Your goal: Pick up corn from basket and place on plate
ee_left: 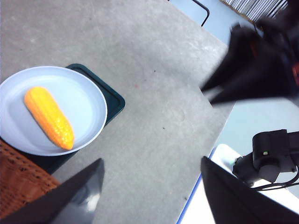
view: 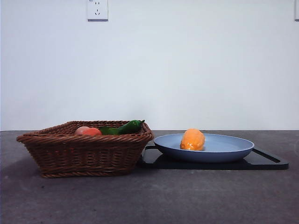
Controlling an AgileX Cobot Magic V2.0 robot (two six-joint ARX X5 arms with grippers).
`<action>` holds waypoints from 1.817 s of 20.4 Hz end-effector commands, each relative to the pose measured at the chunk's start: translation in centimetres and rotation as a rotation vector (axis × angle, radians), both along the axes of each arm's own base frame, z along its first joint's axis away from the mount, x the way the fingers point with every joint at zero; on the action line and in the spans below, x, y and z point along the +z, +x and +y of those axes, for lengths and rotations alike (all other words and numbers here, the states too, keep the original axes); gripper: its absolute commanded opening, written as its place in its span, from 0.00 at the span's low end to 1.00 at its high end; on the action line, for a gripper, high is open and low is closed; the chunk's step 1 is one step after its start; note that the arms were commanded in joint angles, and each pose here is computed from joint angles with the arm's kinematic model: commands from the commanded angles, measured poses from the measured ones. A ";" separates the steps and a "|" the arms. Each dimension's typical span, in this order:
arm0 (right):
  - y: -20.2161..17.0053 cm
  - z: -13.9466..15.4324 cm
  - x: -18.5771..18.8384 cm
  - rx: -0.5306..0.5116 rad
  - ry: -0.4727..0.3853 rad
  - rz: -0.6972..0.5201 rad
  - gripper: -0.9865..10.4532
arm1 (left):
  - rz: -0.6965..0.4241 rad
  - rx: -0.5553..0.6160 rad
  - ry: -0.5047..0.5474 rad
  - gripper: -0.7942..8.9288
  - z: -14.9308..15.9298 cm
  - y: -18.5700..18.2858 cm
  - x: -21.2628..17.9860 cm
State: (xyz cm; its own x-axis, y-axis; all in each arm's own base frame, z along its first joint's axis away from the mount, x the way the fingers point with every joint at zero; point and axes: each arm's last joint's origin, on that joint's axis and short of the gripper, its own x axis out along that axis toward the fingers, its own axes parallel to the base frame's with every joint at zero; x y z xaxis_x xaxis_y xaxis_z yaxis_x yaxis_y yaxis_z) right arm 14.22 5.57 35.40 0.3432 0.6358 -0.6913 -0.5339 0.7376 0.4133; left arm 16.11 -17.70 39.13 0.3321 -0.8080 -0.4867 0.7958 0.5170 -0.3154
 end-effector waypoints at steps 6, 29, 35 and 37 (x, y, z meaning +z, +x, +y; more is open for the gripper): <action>-1.5 -0.1 -5.6 0.002 -0.005 0.063 0.09 | -0.033 -0.032 0.033 0.11 -0.1 -0.1 0.4; -1.1 0.0 -6.6 -0.012 0.017 0.049 0.09 | -0.189 -0.076 0.087 0.09 1.0 0.3 0.7; -1.1 0.0 -6.6 -0.012 0.017 0.049 0.09 | -0.502 0.193 -0.039 0.09 7.5 1.1 2.0; -1.1 0.0 -6.6 -0.012 0.017 0.049 0.09 | -0.599 0.310 -0.076 0.09 10.0 0.4 1.2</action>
